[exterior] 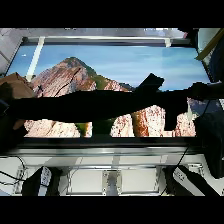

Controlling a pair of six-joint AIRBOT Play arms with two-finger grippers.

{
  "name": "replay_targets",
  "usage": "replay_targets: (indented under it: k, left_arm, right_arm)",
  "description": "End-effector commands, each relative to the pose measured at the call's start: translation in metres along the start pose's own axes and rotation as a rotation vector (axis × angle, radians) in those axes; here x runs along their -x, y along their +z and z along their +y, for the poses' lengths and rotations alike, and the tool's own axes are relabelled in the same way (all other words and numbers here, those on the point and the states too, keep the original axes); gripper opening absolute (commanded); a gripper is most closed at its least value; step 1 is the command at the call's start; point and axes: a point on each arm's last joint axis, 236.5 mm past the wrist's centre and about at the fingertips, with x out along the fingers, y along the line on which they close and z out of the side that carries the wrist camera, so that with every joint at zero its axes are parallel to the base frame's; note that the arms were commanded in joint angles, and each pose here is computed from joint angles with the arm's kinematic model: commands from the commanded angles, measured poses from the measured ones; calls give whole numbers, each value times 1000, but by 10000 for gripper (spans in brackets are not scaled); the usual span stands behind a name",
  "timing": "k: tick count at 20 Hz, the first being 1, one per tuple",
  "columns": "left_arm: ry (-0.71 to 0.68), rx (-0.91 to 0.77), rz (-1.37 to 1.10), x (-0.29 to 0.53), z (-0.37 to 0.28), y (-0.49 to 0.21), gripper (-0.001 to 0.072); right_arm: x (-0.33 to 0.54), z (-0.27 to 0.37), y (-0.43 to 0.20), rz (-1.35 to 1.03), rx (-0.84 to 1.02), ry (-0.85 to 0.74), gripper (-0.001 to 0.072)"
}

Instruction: Fold the clothes and pants, and hang the long-sleeved shirts on hangers.

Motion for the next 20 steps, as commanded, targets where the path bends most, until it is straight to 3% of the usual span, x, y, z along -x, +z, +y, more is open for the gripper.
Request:
replay_targets:
  k: [1, 4, 5, 7, 12, 15, 17, 20]
  left_arm:
    - [5, 5, 26, -8, 2, -3, 19]
    - [5, 5, 41, -9, 2, -6, 19]
    - [5, 5, 53, -9, 2, -9, 19]
    - [4, 6, 80, -8, 2, -15, 19]
    - [5, 5, 95, -8, 2, -19, 19]
    - [5, 5, 95, -8, 2, -19, 20]
    - [5, 5, 95, -8, 2, -19, 20]
    - [4, 5, 99, -8, 2, -20, 20]
  right_arm:
    - [-38, -32, 7, 49, -93, -76, 5]
    - [-115, -56, 51, -17, -131, -76, 7]
    - [-139, -69, 73, -84, -151, -94, 41]
    - [-173, -94, 111, -218, -268, -111, 418]
    - [-162, -143, 132, -333, -418, -183, 406]
    - [-147, -150, 68, -60, -250, -277, 406]
    - [-151, -126, 20, 93, -165, -223, 406]
    - [-176, -83, -17, 49, -210, -100, 408]
